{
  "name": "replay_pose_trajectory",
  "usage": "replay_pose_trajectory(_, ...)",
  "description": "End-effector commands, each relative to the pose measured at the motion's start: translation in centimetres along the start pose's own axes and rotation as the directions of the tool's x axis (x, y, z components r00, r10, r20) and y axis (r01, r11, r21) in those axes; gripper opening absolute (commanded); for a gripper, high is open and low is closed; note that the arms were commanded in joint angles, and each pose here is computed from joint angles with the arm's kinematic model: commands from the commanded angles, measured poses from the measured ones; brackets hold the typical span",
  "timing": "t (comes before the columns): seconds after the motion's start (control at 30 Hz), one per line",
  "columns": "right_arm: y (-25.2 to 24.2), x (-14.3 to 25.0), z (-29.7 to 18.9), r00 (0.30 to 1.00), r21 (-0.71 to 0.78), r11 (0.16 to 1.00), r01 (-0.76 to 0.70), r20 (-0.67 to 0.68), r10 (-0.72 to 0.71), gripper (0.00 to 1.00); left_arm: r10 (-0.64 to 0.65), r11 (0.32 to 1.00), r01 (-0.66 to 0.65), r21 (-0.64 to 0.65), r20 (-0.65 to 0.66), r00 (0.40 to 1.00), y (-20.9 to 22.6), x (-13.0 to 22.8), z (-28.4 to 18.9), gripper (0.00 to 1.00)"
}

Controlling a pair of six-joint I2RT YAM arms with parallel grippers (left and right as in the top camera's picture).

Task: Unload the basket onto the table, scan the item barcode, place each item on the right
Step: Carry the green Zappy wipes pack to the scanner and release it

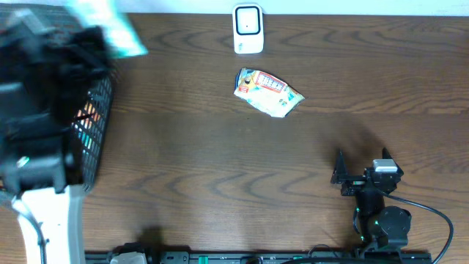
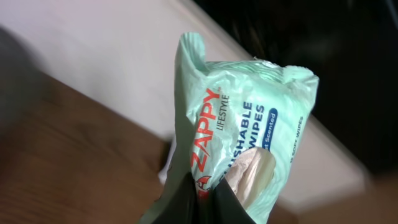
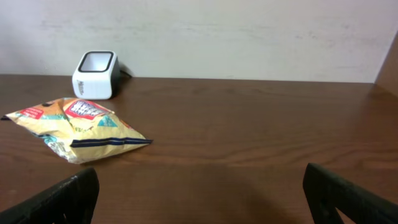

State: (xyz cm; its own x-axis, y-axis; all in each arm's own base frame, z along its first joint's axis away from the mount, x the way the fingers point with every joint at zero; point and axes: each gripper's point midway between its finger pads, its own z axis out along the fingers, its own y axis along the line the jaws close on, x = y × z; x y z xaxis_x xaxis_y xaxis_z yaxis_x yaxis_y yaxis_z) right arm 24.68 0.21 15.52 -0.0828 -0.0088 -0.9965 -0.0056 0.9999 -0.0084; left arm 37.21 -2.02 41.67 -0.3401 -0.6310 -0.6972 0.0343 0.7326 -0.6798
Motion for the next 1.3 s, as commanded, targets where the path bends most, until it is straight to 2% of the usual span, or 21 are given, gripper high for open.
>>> replay_pose_trajectory(0.0, -0.1, 0.1, 0.0, 1.0, 0.003, 1.0, -0.014, -0.004, 0.014, 0.99, 0.182, 0.98, -0.16, 0.12, -0.197, 0.963, -2.8, 6.3, 4.3, 0.07)
replay_pose_trajectory(0.1, -0.1, 0.1, 0.0, 1.0, 0.003, 1.0, -0.014, -0.004, 0.014, 0.99, 0.186, 0.982, -0.161, 0.103, -0.311, 0.932, -2.2, 10.4, 7.5, 0.07)
replay_pose_trajectory(0.4, -0.1, 0.2, 0.0, 1.0, 0.003, 1.0, -0.014, -0.005, 0.014, 0.99, 0.158, 0.948, -0.275, -0.158, -0.516, 0.842, 5.4, 21.1, 15.8, 0.07)
replay_pose_trajectory(0.5, -0.1, 0.1, 0.0, 1.0, 0.003, 1.0, -0.014, -0.004, 0.014, 0.99, 0.156, 0.913, -0.334, -0.233, -0.559, 0.815, 8.3, 24.0, 17.3, 0.07)
replay_pose_trajectory(0.67, -0.1, 0.2, 0.0, 1.0, 0.003, 1.0, -0.014, -0.005, 0.014, 0.99, 0.159, 0.821, -0.435, -0.37, -0.584, 0.796, 13.6, 26.4, 19.1, 0.07)
replay_pose_trajectory(0.73, -0.1, 0.1, 0.0, 1.0, 0.003, 1.0, -0.014, -0.004, 0.014, 0.99, 0.135, 0.818, -0.442, -0.368, -0.625, 0.769, 15.0, 28.6, 19.7, 0.07)
replay_pose_trajectory(0.83, -0.1, 0.1, 0.0, 1.0, 0.003, 1.0, -0.014, -0.004, 0.014, 0.99, 0.102, 0.851, -0.417, -0.319, -0.679, 0.727, 15.0, 31.3, 20.0, 0.08)
replay_pose_trajectory(0.93, -0.1, 0.1, 0.0, 1.0, 0.003, 1.0, -0.014, -0.004, 0.014, 0.99, 0.068, 0.867, -0.385, -0.317, -0.689, 0.721, 14.4, 32.9, 20.1, 0.08)
replay_pose_trajectory(1.0, -0.1, 0.1, 0.0, 1.0, 0.003, 1.0, -0.014, -0.004, 0.014, 0.99, 0.07, 0.877, -0.372, -0.303, -0.686, 0.724, 13.6, 33.3, 20.3, 0.08)
replay_pose_trajectory(1.07, -0.1, 0.1, 0.0, 1.0, 0.003, 1.0, -0.014, -0.004, 0.014, 0.99, 0.083, 0.901, -0.351, -0.255, -0.692, 0.717, 12.2, 34.1, 20.6, 0.17)
replay_pose_trajectory(1.27, -0.1, 0.1, 0.0, 1.0, 0.003, 1.0, -0.014, -0.004, 0.014, 0.99, 0.109, 0.945, -0.298, -0.137, -0.726, 0.679, 8.6, 36.2, 20.4, 0.17)
